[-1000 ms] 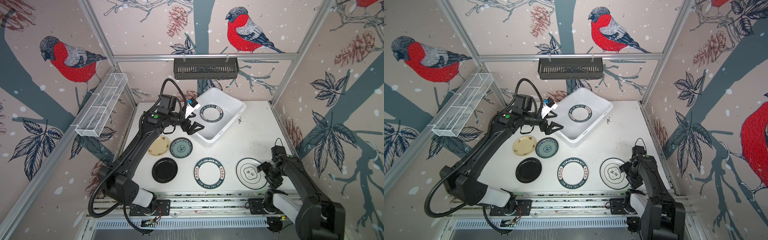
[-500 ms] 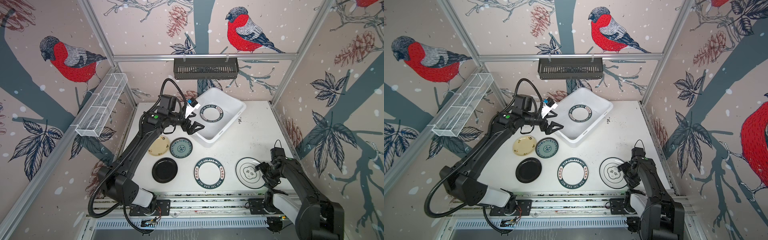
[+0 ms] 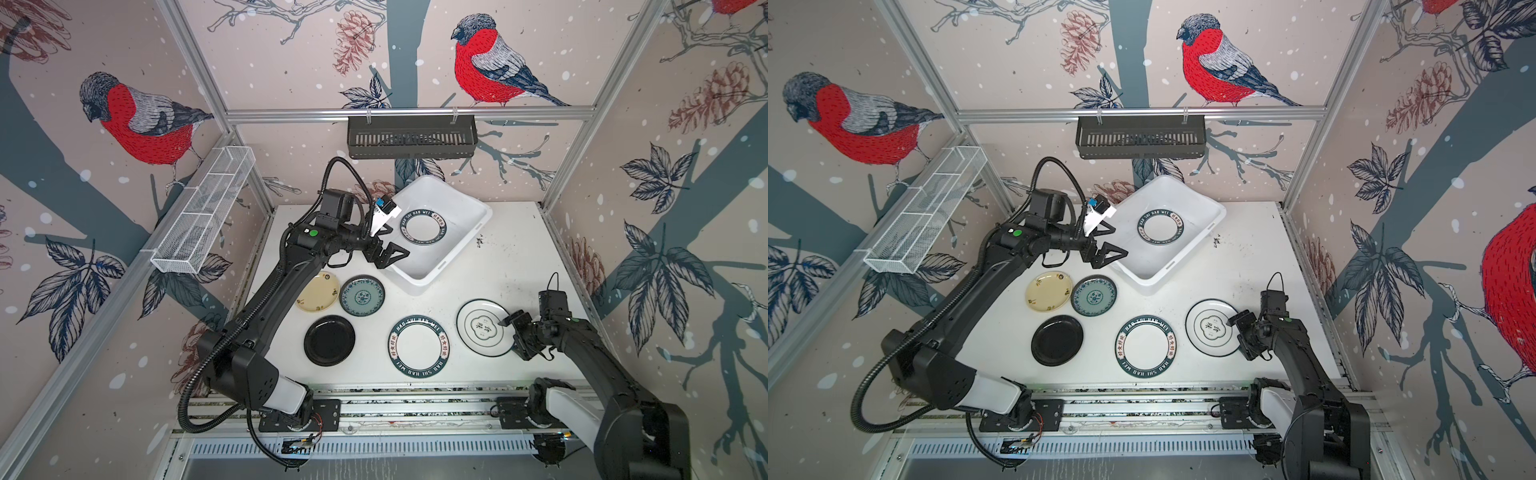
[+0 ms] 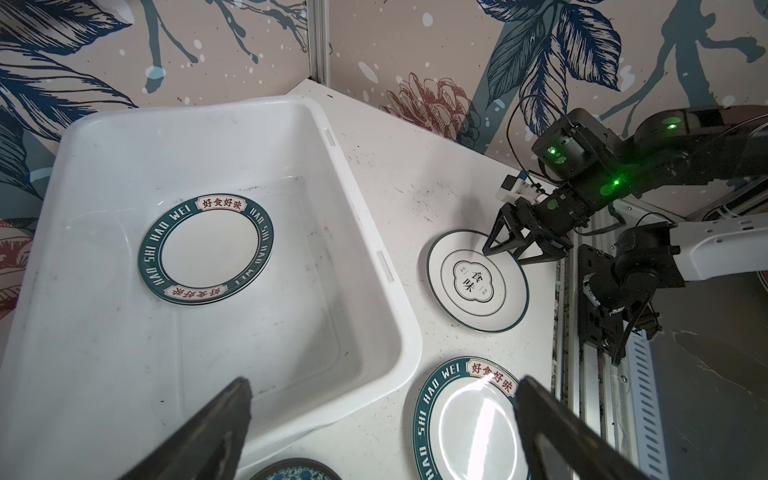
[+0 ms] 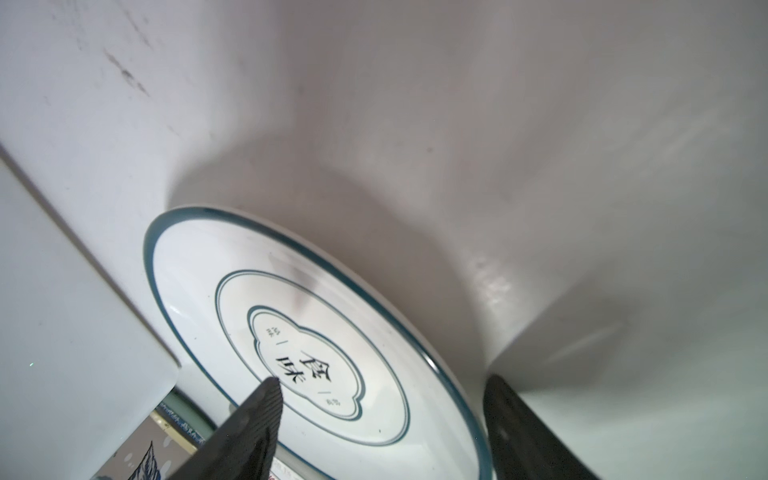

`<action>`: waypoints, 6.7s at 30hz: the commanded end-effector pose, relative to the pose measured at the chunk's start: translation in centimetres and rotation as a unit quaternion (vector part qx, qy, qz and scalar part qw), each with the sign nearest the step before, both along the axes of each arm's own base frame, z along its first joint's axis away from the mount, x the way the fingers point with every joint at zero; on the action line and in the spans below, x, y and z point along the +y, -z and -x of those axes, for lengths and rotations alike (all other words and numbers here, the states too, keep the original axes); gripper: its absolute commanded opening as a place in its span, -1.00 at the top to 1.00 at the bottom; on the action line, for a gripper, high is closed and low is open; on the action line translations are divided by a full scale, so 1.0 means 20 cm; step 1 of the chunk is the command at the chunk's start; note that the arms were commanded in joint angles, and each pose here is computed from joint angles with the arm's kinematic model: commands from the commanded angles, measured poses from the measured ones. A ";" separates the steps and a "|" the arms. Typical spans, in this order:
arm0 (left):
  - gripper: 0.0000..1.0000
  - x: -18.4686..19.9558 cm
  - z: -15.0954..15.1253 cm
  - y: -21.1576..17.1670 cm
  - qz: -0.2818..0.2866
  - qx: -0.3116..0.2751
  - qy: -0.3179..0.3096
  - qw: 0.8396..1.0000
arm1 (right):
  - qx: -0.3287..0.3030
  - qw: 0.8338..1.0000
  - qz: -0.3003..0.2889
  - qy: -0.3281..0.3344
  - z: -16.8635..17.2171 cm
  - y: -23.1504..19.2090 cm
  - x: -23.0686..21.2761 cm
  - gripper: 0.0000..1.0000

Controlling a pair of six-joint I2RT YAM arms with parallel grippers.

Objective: Place the plates into the plastic bin on the countertop
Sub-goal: 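Close the right gripper on the rim of the white cloud-centre plate, then lift the cloud-centre plate with the right gripper toward the bin, then carry the cloud-centre plate over the bin and lower it onto the stack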

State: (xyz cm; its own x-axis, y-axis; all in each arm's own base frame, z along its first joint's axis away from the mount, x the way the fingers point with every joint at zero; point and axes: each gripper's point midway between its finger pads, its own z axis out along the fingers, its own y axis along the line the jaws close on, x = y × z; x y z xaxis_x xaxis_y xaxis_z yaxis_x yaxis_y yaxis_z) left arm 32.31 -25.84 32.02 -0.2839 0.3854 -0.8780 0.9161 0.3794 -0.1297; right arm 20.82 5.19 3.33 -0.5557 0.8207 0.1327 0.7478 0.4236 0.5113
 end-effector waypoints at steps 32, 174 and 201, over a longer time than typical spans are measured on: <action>-0.96 0.03 0.01 0.06 -0.025 0.002 -0.003 1.000 | -0.072 0.983 0.031 -0.167 -0.08 0.14 0.10 -0.02; -0.96 0.05 -0.02 -0.08 -0.009 -0.015 -0.044 0.999 | -0.324 0.913 0.069 -0.240 -1.67 -0.83 0.66 0.95; -0.95 0.06 -0.01 -0.06 -0.019 -0.017 -0.042 0.999 | -0.268 0.923 0.085 -0.262 -1.95 -0.48 0.79 0.94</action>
State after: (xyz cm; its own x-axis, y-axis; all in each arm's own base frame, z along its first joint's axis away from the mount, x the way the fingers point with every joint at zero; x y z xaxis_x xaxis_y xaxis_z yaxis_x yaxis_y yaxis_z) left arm 32.84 -24.59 33.10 -0.3067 0.3839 -0.8710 0.8748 0.4743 -0.0989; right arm 59.38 20.80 12.63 -0.8390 0.3895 -0.3800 0.0733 0.7729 0.6303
